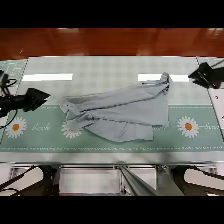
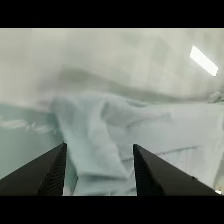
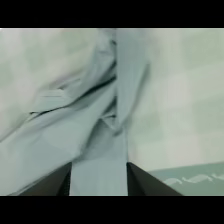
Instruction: Fold the shirts.
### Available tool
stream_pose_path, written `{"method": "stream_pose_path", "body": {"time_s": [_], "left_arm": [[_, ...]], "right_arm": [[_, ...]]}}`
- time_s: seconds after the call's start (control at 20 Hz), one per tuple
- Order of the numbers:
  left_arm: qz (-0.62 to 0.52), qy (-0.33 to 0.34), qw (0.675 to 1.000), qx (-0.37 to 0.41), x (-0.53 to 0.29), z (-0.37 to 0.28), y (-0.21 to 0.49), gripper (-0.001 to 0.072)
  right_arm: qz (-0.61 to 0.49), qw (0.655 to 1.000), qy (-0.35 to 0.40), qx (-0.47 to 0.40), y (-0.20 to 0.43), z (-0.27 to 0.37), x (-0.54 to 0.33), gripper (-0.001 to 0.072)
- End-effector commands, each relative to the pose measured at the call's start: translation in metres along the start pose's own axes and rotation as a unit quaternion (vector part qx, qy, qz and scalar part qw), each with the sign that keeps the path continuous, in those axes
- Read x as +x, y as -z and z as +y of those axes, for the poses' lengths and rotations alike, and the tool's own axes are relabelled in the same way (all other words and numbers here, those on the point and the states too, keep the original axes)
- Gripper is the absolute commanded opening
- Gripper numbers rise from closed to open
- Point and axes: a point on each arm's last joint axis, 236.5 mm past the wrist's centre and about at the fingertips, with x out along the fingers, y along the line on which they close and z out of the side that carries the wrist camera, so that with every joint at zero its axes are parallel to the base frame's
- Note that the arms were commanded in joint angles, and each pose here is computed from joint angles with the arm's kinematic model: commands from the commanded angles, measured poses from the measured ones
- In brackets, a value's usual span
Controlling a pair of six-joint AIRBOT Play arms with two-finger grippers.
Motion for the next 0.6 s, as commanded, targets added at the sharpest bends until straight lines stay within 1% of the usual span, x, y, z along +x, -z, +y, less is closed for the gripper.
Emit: {"method": "stream_pose_path", "body": {"time_s": [0.0, 0.05, 0.2, 0.35, 0.45, 0.55], "left_arm": [[0.047, 0.033, 0.996, -0.07, -0.027, 0.019, 0.032, 0.0502], [0.049, 0.028, 0.993, -0.104, -0.018, 0.027, 0.042, 0.0502], [0.094, 0.018, 0.987, -0.132, 0.014, 0.036, 0.076, 0.0502], [0.11, 0.016, 0.986, -0.126, 0.044, 0.032, 0.083, 0.0502], [0.092, 0.044, 0.986, -0.132, 0.06, 0.018, 0.073, 0.0502], [0.089, 0.057, 0.985, -0.137, 0.071, 0.012, 0.07, 0.0502]], "right_arm": [[-0.01, 0.999, 0.001, 0.048, 0.047, -0.047, -0.005, 0.0407], [-0.001, 0.998, -0.01, 0.061, 0.067, -0.052, 0.007, 0.0407], [0.042, 0.996, -0.035, 0.073, 0.11, -0.053, 0.031, 0.0407], [0.056, 0.995, -0.041, 0.069, 0.118, -0.051, 0.032, 0.0407], [0.061, 0.995, -0.043, 0.064, 0.121, -0.05, 0.032, 0.0407], [0.062, 0.995, -0.044, 0.058, 0.121, -0.05, 0.032, 0.0407]]}}
